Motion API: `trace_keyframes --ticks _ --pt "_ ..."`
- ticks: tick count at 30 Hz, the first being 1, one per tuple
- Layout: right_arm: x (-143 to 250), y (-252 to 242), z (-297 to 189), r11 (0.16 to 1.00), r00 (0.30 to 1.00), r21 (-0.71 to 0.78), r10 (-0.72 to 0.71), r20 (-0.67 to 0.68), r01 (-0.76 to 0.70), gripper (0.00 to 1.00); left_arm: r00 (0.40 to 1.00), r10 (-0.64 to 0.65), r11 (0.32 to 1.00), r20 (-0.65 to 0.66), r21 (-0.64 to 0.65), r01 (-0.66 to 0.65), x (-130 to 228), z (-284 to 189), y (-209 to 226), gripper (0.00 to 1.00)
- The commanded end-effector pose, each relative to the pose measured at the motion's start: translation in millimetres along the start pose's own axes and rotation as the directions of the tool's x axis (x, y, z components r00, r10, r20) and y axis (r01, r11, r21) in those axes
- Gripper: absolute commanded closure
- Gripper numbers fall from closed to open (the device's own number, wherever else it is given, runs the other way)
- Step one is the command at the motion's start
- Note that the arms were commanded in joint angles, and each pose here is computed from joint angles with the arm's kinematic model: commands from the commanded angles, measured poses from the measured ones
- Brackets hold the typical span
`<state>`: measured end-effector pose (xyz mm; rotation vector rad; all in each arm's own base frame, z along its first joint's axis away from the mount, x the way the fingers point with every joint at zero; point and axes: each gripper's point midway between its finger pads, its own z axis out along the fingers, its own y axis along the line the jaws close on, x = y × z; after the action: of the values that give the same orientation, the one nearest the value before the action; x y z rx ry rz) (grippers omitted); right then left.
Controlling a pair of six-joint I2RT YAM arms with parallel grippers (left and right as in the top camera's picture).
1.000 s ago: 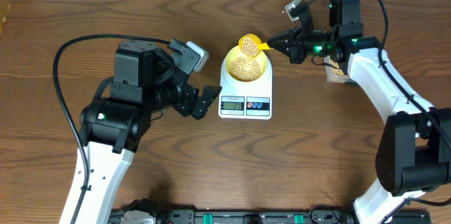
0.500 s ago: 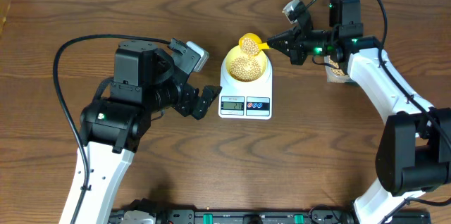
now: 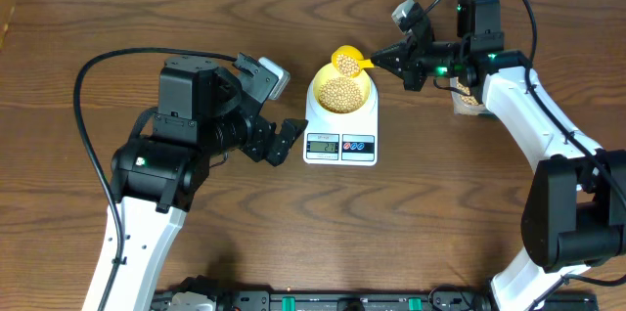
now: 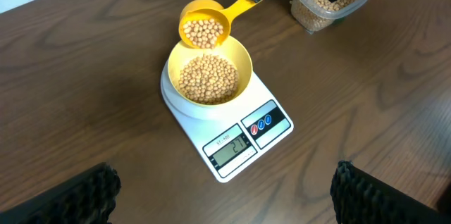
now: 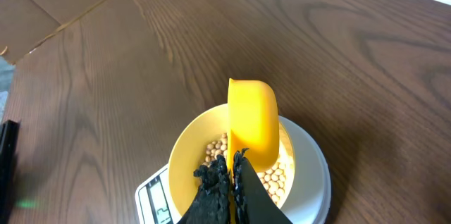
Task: Scoop item into bowl and weigh 50g on scale
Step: 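Tip the scoop over the yellow bowl to pour soybeans in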
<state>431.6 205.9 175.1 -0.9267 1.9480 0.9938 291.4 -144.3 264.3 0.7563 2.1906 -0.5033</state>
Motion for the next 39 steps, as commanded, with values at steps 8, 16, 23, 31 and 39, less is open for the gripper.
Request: trace_keyframes --ticks 8,16,23,31,39 --pt "3.4 2.6 4.2 1.000 1.000 -0.013 -0.025 -0.007 0.025 0.99 1.000 -0.009 1.000 -0.005 0.006 0.009 2.1 1.8 0.7 0.02" --pt "3.4 2.6 4.2 1.000 1.000 -0.013 -0.026 -0.007 0.026 0.99 1.000 -0.009 1.000 -0.005 0.006 0.009 2.1 1.8 0.8 0.02" --pt "3.3 2.5 4.2 1.000 1.000 -0.013 -0.026 -0.007 0.026 0.99 1.000 -0.009 1.000 -0.005 0.006 0.009 2.1 1.8 0.7 0.02" --pt "3.3 2.5 4.2 0.999 0.999 -0.013 -0.045 -0.007 0.045 0.99 1.000 -0.009 1.000 -0.005 0.006 0.009 2.1 1.8 0.8 0.02" --pt "3.3 2.5 4.2 0.999 0.999 -0.013 -0.045 -0.007 0.045 0.99 1.000 -0.009 1.000 -0.006 0.007 0.009 2.1 1.9 0.8 0.02"
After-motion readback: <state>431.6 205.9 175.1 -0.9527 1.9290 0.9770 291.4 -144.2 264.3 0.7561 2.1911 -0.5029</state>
